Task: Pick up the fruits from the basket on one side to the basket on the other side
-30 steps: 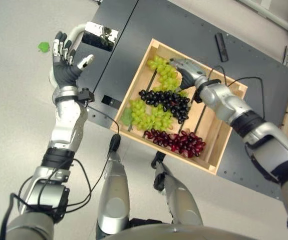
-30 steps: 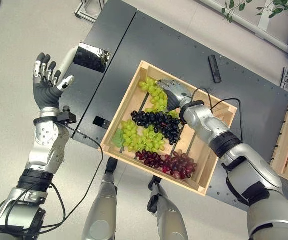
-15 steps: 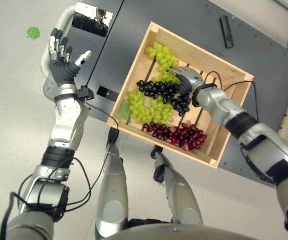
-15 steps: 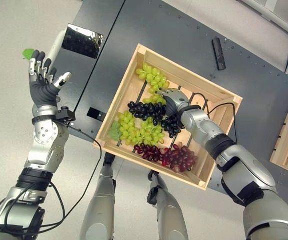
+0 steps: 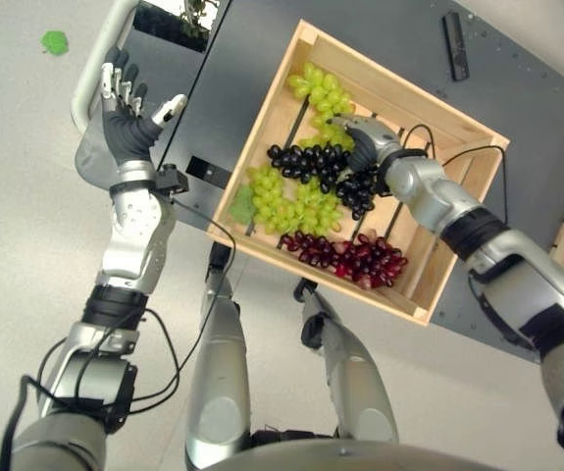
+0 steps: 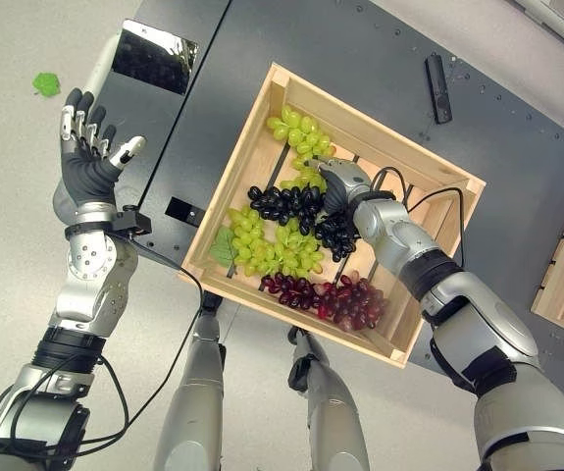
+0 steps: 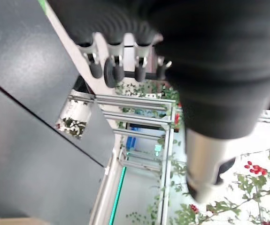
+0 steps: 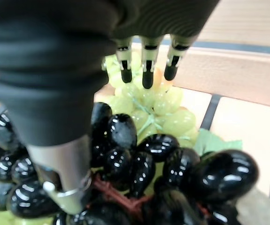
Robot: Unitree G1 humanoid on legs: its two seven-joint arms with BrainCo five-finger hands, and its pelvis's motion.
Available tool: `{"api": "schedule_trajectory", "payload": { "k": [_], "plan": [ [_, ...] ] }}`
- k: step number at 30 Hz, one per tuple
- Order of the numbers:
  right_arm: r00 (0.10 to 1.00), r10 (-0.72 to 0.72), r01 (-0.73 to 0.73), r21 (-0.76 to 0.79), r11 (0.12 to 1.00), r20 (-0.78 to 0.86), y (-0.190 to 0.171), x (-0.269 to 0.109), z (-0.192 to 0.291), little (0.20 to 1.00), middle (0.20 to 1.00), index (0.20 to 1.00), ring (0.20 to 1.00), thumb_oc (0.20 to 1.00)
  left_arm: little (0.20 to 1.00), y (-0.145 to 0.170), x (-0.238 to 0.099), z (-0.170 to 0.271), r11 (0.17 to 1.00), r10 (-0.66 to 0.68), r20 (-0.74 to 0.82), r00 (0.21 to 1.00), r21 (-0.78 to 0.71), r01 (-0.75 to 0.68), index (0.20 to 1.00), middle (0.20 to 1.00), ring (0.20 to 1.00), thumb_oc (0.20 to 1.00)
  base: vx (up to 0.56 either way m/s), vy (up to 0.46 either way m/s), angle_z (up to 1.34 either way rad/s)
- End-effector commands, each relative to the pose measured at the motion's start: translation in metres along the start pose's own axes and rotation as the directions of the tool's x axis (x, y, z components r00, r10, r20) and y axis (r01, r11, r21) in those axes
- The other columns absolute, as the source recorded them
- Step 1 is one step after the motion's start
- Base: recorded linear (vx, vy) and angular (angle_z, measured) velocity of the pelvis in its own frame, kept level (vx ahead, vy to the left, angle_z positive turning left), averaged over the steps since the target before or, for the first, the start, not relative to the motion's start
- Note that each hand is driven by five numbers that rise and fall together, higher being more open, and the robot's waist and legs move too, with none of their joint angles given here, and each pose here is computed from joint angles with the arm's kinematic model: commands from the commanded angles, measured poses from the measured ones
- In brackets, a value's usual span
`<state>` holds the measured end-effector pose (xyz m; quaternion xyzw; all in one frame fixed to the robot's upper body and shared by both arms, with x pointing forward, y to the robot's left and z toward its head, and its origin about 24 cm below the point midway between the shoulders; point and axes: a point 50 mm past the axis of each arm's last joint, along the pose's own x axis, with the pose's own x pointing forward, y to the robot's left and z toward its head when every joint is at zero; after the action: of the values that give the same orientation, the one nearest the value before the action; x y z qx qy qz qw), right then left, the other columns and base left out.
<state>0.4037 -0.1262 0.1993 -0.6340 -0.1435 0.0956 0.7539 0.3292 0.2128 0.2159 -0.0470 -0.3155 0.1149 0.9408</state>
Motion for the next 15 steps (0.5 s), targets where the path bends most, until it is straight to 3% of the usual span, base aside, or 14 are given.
{"api": "schedule_trajectory", "payload": {
  "k": [1,15],
  "plan": [
    [0.992,0.120,-0.120,-0.001,0.993,0.030,0.032,-0.003,0.011,1.000,1.000,1.000,1.000,1.000,1.000,-0.013,0.006,0.032,0.999,-0.051,0.164,0.985,-0.009,0.053,1.000,1.000,1.000,1.000,0.00,0.000,0.00],
    [0.959,0.205,-0.245,0.204,0.948,0.196,0.076,-0.036,0.039,1.000,1.000,1.000,1.000,1.000,1.000,-0.004,0.000,0.029,1.000,-0.018,0.143,0.990,0.023,0.015,1.000,1.000,1.000,1.000,0.01,-0.004,0.00]
  ]
}}
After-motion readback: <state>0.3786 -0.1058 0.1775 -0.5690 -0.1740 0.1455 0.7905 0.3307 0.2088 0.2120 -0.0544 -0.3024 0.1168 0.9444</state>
